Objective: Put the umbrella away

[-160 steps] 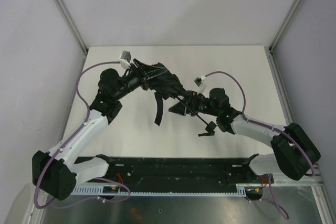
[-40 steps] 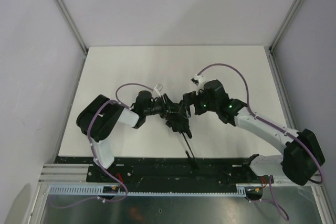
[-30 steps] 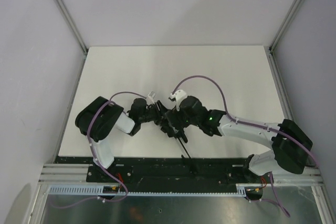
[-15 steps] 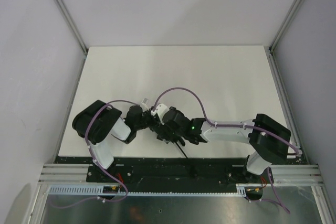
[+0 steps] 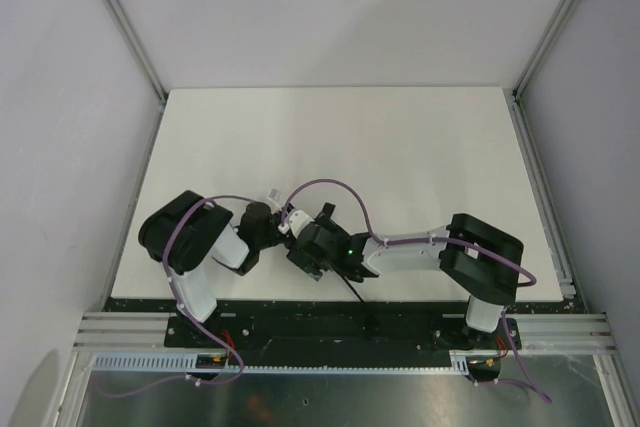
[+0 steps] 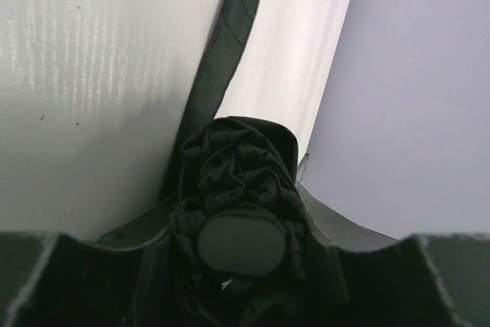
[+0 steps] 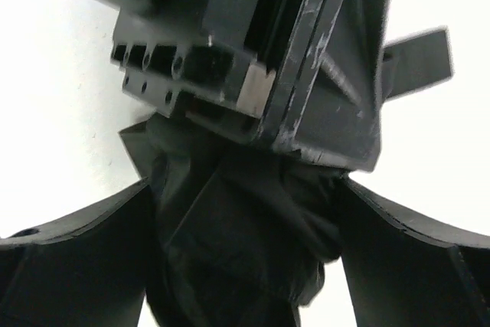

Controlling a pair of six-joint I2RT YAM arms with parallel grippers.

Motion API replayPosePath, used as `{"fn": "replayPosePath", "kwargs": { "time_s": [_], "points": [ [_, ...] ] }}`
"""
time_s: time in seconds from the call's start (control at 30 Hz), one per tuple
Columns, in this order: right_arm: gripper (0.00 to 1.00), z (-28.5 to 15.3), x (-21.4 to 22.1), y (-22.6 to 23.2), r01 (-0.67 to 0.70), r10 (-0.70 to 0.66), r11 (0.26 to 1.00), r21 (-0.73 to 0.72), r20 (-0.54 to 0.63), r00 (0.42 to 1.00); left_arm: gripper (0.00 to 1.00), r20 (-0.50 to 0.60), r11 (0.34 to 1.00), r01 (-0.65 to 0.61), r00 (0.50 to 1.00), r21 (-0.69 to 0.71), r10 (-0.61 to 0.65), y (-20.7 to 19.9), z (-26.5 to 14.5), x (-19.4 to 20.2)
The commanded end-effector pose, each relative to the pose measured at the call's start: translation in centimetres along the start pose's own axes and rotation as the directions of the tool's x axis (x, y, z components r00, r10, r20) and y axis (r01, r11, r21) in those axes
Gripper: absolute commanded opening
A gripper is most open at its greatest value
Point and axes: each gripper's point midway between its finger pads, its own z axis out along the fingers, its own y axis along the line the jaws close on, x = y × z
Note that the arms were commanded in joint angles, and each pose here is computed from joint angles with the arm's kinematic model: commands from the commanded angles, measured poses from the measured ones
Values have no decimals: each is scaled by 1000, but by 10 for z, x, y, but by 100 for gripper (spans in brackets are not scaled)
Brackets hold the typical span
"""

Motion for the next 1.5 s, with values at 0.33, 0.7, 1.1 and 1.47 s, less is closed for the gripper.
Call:
{"fn": "replayPosePath", "kwargs": {
  "time_s": [0.33,0.7,1.1,1.47],
  "points": [
    [7,19,-1,-21,60,-60,985,162,-7,998,0,68,998,59,996,-12,-58,-1,-4,-10],
    [0,10,-19,-6,-55,69,985,-165,80,994,52,109,985,-133,983,-110,145,-32,-6,-34],
    [0,-34,-85,-2,-192,328,854,-483,214,920,84,80,985,-143,985,-98,151,-44,-8,-29],
    [0,-55,-119,-11,-312,536,733,-605,231,812,80,64,988,-150,986,-46,153,-68,-5,-17]
  ]
}}
